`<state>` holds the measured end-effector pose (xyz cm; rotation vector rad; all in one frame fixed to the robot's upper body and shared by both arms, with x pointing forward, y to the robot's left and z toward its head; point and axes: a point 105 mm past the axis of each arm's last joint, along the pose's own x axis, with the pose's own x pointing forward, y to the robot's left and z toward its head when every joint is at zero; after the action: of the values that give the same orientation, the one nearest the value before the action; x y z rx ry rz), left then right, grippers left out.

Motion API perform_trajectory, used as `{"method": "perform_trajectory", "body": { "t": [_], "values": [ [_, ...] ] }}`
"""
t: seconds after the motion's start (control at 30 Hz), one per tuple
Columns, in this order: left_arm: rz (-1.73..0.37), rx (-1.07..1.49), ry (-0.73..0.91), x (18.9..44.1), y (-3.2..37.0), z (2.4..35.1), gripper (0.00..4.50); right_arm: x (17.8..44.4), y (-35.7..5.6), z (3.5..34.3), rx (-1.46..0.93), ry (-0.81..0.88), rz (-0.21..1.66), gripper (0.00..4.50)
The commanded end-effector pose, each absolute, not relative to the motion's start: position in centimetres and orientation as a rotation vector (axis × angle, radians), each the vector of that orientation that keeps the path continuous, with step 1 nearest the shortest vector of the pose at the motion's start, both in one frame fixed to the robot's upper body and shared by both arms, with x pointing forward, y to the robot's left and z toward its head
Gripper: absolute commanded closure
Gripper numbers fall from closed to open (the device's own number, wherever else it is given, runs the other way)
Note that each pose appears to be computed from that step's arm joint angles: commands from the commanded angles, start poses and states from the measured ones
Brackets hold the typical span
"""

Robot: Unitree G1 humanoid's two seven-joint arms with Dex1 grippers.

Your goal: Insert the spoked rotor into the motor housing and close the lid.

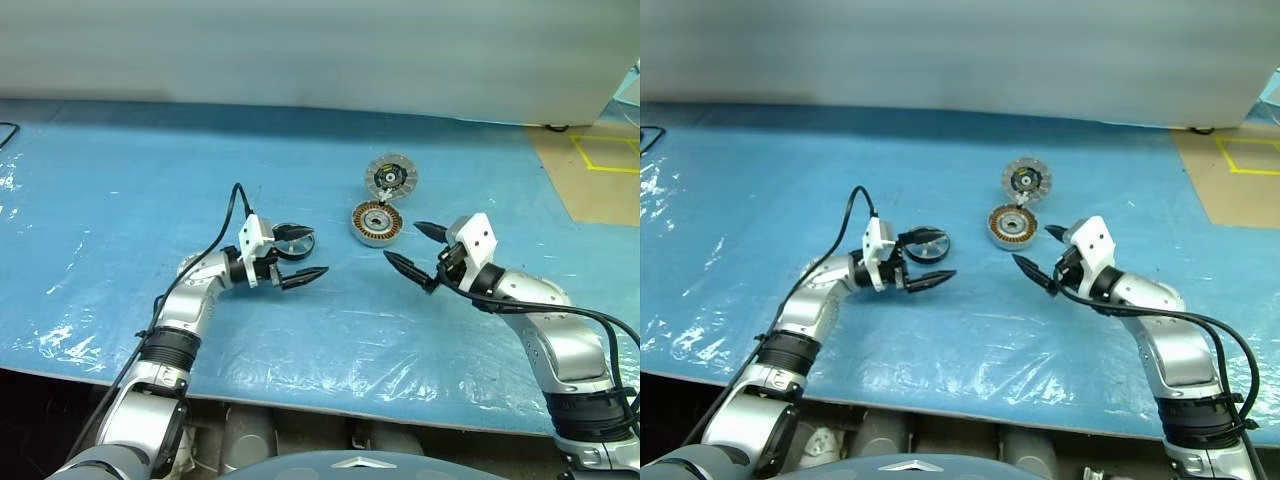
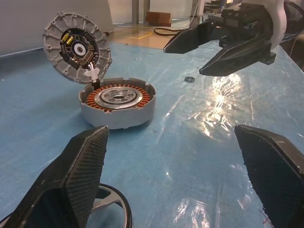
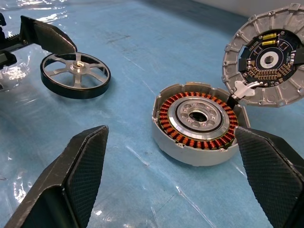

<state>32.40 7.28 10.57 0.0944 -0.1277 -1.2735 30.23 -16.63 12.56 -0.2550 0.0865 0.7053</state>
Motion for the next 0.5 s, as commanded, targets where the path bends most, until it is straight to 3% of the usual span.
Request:
{"method": "perform_trajectory", "body": {
  "t": [0.03,0.5],
  "values": [
    [-1.294,0.123,-0.172,32.29,6.78,11.79,0.00,30.13,-16.57,13.70,-0.283,0.047,0.705,0.03],
    [-1.302,0.123,-0.179,32.48,6.54,12.03,0.00,30.31,-17.13,13.99,-0.291,0.044,0.688,0.03]
  ]
}}
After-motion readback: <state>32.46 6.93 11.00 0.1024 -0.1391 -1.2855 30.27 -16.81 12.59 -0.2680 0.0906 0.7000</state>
